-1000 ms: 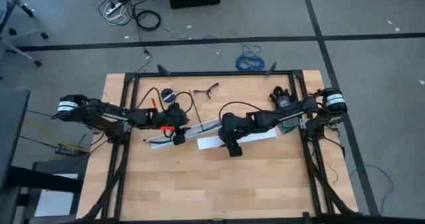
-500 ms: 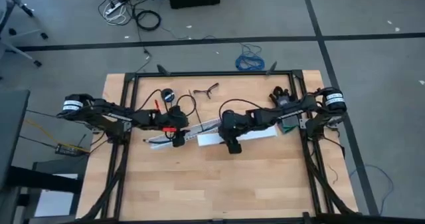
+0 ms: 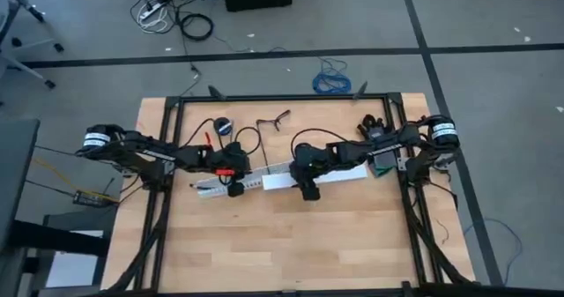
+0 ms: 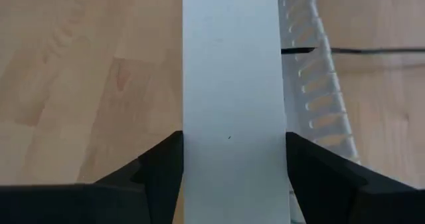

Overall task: Ziptie cables
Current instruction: Close the white cable duct

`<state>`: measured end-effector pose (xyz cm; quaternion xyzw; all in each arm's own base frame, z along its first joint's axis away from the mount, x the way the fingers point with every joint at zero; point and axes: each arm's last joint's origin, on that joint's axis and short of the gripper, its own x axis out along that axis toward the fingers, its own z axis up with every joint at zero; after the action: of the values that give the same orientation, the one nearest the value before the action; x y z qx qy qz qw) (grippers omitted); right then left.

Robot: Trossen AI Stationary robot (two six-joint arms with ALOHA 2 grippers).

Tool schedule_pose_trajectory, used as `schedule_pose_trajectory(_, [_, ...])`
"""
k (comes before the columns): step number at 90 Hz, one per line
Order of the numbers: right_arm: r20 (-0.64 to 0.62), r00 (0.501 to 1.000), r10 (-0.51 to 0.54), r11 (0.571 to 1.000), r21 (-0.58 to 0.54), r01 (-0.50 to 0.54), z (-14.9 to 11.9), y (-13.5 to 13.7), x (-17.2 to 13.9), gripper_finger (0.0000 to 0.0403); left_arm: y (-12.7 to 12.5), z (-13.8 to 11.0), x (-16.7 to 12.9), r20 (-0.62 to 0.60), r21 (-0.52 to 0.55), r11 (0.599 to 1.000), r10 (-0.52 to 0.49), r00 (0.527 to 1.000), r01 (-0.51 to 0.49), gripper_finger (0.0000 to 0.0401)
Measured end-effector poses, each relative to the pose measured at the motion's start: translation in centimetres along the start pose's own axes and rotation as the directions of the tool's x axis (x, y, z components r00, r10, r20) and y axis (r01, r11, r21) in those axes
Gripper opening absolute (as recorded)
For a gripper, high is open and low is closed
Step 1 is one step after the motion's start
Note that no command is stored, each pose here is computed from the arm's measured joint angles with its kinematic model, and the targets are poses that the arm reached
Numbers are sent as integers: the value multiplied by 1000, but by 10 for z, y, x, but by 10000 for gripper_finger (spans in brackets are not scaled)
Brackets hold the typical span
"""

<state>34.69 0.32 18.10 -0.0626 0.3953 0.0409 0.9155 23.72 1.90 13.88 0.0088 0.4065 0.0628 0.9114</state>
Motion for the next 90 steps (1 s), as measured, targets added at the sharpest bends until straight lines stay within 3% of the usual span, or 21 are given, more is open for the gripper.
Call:
schedule_pose_trajectory(32, [46,999,-10,999,-45,12,23,-4,-16,234,0,-2,-1,-29,13,1000,-9,1000,10,6])
schedule_pose_trajectory(62, [-69,998,-14,1000,-12,13,13,-12,-20,234,-24,18,-8,-24,198,980,4,1000,1,4])
schedule_pose_trajectory(75, [-70,997,20,999,28,-18,12,-11,-20,234,-24,22,-11,-29,153,985,83,996,-78,4])
schedule_pose_trajectory(90, [-109,993,34,998,65,-27,8,-10,-21,234,-24,23,-11,-38,130,989,78,996,-73,4])
